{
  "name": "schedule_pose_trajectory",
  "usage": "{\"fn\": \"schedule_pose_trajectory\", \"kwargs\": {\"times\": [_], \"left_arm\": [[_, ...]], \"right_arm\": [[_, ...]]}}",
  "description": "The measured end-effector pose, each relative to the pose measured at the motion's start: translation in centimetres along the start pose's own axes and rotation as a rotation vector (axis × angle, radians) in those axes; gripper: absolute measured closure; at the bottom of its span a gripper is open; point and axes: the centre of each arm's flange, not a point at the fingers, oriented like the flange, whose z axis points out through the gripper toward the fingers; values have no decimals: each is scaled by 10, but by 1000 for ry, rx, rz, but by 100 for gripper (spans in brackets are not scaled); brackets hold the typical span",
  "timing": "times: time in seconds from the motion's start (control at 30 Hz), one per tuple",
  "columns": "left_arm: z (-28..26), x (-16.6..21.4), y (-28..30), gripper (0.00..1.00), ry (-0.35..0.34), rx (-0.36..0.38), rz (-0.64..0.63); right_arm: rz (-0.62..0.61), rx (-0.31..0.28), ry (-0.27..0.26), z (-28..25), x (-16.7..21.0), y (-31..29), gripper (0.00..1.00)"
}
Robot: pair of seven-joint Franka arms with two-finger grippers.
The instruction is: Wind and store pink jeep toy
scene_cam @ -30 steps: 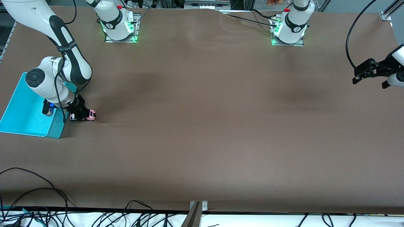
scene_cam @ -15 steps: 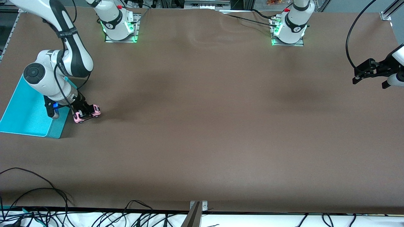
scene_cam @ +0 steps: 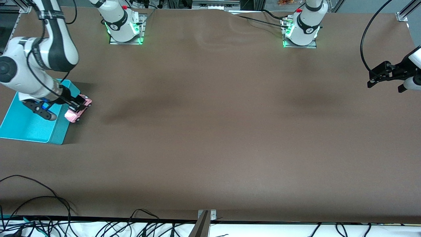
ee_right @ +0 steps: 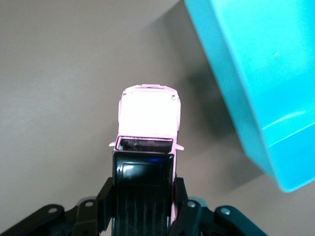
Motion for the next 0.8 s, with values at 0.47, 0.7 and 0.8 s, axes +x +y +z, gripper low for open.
{"fn": "schedule_pose_trajectory", "kwargs": {"times": [0.47,0.7,0.8], "left_arm": [[0,0,0,0,0,0,0],[0,0,0,0,0,0,0],[0,0,0,0,0,0,0]], "right_arm": [[-219,-51,-17,20,52,145,49],[-269,-144,-22,39,61,176,49],[-267,-165,-42,54,63,183,49]]}}
